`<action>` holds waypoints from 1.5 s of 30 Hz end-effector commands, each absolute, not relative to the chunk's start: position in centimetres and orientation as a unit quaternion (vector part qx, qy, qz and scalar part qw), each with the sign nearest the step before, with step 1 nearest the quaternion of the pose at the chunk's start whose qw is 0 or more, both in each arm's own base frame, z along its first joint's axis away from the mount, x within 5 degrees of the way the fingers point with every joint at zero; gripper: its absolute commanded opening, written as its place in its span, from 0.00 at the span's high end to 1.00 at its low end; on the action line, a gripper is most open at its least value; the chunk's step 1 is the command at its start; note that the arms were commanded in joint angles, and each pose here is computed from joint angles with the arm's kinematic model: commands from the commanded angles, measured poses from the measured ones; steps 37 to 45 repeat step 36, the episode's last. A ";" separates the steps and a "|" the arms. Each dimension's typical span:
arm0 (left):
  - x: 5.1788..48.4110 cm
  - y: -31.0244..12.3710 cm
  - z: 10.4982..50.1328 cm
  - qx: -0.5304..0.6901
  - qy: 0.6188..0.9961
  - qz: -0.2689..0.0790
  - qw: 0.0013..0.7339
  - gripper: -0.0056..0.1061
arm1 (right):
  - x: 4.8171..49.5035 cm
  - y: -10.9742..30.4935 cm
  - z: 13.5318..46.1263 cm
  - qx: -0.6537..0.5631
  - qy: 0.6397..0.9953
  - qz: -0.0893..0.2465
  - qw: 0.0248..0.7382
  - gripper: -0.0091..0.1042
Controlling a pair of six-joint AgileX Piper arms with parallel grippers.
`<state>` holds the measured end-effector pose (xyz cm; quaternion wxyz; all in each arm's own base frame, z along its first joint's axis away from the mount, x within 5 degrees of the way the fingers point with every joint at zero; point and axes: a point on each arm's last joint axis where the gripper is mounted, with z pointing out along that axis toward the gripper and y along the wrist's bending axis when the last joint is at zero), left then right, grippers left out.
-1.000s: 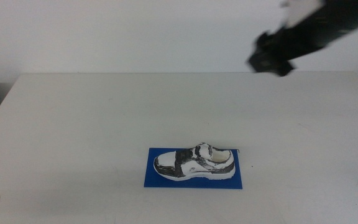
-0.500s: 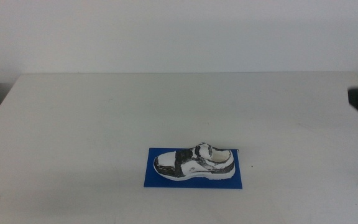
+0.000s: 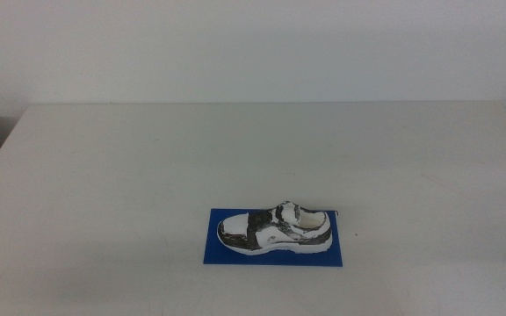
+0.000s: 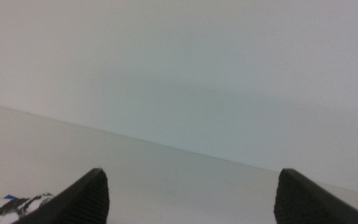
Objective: Use one arm to grab the shoe from the table and place it on the mat.
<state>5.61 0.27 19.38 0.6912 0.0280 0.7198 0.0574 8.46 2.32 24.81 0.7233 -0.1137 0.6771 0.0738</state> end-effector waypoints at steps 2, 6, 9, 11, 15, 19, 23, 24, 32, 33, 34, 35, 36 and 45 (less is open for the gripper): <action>5.6 0.2 20.0 0.025 0.690 0.052 0.721 0.11 | 7.9 2.1 24.9 -0.107 0.642 0.073 0.756 0.29; 5.6 0.2 20.0 0.025 0.690 0.052 0.721 0.11 | 7.3 2.0 22.9 -0.108 0.649 0.073 0.750 0.29; 5.6 0.2 20.0 0.025 0.690 0.052 0.721 0.11 | 6.9 1.9 21.5 -0.109 0.658 0.072 0.741 0.29; 5.6 0.2 20.0 0.025 0.690 0.052 0.721 0.11 | 6.7 1.8 20.8 -0.113 0.671 0.069 0.729 0.29; 5.6 0.2 20.0 0.025 0.690 0.052 0.721 0.11 | 6.3 1.7 20.4 -0.118 0.682 0.063 0.719 0.29; 5.6 0.2 20.0 0.025 0.690 0.052 0.721 0.11 | 5.7 1.5 20.2 -0.116 0.681 0.062 0.720 0.29; 5.6 0.2 20.0 0.025 0.690 0.052 0.721 0.11 | 5.3 1.4 19.9 -0.116 0.684 0.061 0.718 0.29; 5.6 0.2 20.0 0.025 0.691 0.052 0.721 0.11 | 5.3 1.4 19.8 -0.116 0.686 0.061 0.715 0.29; 5.6 0.2 20.0 0.025 0.691 0.052 0.721 0.11 | 5.3 1.3 19.2 -0.120 0.713 0.057 0.689 0.29; 5.6 0.2 20.0 0.025 0.691 0.052 0.721 0.11 | 5.3 1.3 19.1 -0.120 0.714 0.057 0.687 0.29; 5.6 0.2 20.0 0.025 0.691 0.052 0.721 0.11 | 5.3 1.3 19.1 -0.120 0.714 0.057 0.687 0.29; 5.6 0.2 20.0 0.025 0.691 0.052 0.721 0.11 | 5.3 1.3 19.1 -0.120 0.714 0.057 0.688 0.29; 5.6 0.2 20.0 0.025 0.691 0.052 0.721 0.11 | 5.3 1.3 19.2 -0.120 0.713 0.057 0.689 0.29; 5.6 0.2 20.0 0.025 0.691 0.052 0.721 0.11 | 5.3 1.3 19.2 -0.120 0.713 0.057 0.689 0.29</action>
